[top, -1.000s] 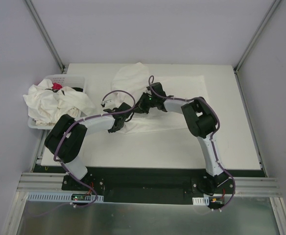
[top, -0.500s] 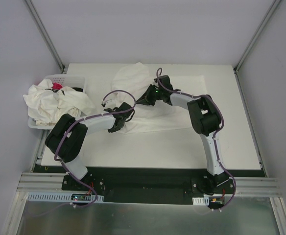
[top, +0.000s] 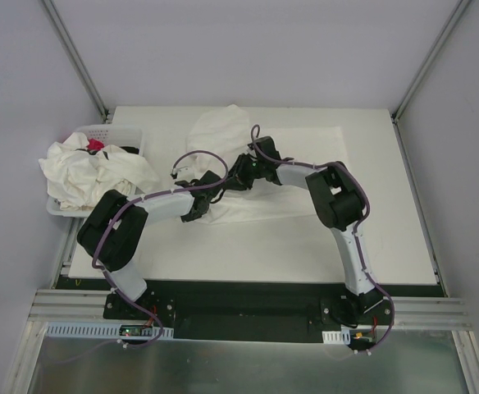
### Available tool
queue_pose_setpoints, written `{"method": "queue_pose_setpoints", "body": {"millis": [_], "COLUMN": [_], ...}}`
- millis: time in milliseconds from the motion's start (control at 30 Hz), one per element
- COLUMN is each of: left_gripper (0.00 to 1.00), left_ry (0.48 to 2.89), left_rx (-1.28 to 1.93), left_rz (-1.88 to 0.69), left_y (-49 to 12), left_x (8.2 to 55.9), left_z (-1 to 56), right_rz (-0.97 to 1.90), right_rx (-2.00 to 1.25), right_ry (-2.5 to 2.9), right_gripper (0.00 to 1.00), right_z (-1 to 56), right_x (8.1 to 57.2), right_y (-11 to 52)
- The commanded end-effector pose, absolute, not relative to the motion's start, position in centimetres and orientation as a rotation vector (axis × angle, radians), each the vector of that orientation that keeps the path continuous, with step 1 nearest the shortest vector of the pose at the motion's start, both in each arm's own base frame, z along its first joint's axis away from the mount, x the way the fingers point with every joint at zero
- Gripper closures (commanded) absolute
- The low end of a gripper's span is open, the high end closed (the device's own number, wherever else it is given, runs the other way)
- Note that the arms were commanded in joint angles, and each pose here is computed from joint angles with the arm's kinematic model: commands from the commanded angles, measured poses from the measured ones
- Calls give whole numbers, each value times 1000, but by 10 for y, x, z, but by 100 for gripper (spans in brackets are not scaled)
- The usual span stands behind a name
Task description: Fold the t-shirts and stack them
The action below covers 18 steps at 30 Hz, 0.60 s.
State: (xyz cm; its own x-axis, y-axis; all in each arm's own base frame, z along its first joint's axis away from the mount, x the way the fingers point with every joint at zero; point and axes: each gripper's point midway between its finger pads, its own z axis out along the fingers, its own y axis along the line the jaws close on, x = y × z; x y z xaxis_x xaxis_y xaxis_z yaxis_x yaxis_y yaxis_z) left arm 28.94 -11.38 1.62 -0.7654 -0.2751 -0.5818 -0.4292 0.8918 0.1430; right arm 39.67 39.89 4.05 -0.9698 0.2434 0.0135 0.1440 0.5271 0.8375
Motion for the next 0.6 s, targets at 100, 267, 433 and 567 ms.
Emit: {"method": "queue_pose_setpoints", "body": {"millis": [100, 267, 433, 567], "left_gripper": [100, 100, 100, 100], "left_ry": [2572, 2576, 2583, 2586], "left_rx": [-476, -474, -472, -475], "left_rz": [382, 381, 386, 388], "left_y": [-115, -116, -116, -114], "left_x": [274, 275, 273, 270], "left_z": [2, 1, -1, 0], "right_rz": [1534, 1543, 1541, 1543], "right_rx": [225, 227, 243, 257], "right_ry": [2594, 2597, 2588, 2567], "right_gripper": [70, 85, 99, 99], "right_z": [73, 70, 70, 73], "right_x": [383, 382, 389, 400], "right_y": [428, 430, 427, 422]}}
